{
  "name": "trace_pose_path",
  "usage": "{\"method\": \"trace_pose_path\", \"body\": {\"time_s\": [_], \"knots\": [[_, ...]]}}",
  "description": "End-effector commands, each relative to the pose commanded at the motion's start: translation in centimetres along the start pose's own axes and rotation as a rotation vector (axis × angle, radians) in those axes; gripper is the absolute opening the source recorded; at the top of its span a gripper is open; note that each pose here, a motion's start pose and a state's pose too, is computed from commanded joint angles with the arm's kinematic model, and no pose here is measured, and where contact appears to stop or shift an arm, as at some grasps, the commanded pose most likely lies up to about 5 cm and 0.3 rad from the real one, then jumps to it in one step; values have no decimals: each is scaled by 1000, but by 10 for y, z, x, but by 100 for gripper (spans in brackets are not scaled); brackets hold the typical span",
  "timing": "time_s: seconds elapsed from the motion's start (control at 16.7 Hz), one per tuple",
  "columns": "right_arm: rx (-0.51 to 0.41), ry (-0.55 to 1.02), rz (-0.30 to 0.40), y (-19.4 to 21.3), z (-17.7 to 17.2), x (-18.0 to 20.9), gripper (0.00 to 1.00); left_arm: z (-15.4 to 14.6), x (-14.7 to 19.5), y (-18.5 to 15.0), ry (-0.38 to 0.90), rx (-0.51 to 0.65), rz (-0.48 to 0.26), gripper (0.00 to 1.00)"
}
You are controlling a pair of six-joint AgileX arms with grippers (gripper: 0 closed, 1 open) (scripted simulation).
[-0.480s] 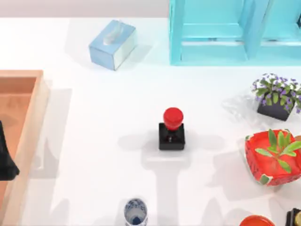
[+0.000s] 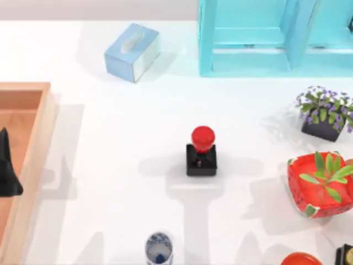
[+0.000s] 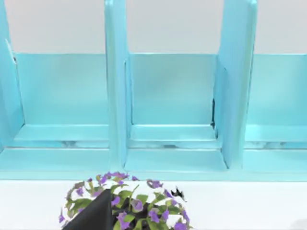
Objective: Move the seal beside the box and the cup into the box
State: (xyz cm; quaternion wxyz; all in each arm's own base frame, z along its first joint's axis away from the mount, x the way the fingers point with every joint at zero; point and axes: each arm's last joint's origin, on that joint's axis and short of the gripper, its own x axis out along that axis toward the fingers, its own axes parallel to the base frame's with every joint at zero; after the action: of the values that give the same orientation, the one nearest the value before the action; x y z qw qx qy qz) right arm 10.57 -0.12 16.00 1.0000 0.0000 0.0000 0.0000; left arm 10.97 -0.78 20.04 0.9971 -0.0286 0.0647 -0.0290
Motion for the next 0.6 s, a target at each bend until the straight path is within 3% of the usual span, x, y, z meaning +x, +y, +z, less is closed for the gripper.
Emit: {"method": "trace_pose_path", "body": {"time_s": [0.3, 0.6], "knots": [[0, 0, 0, 0, 0, 0, 100, 70, 22, -20, 261, -86, -86, 100], [0, 0, 0, 0, 0, 0, 100, 134, 87, -65, 604, -146, -140, 100]]}}
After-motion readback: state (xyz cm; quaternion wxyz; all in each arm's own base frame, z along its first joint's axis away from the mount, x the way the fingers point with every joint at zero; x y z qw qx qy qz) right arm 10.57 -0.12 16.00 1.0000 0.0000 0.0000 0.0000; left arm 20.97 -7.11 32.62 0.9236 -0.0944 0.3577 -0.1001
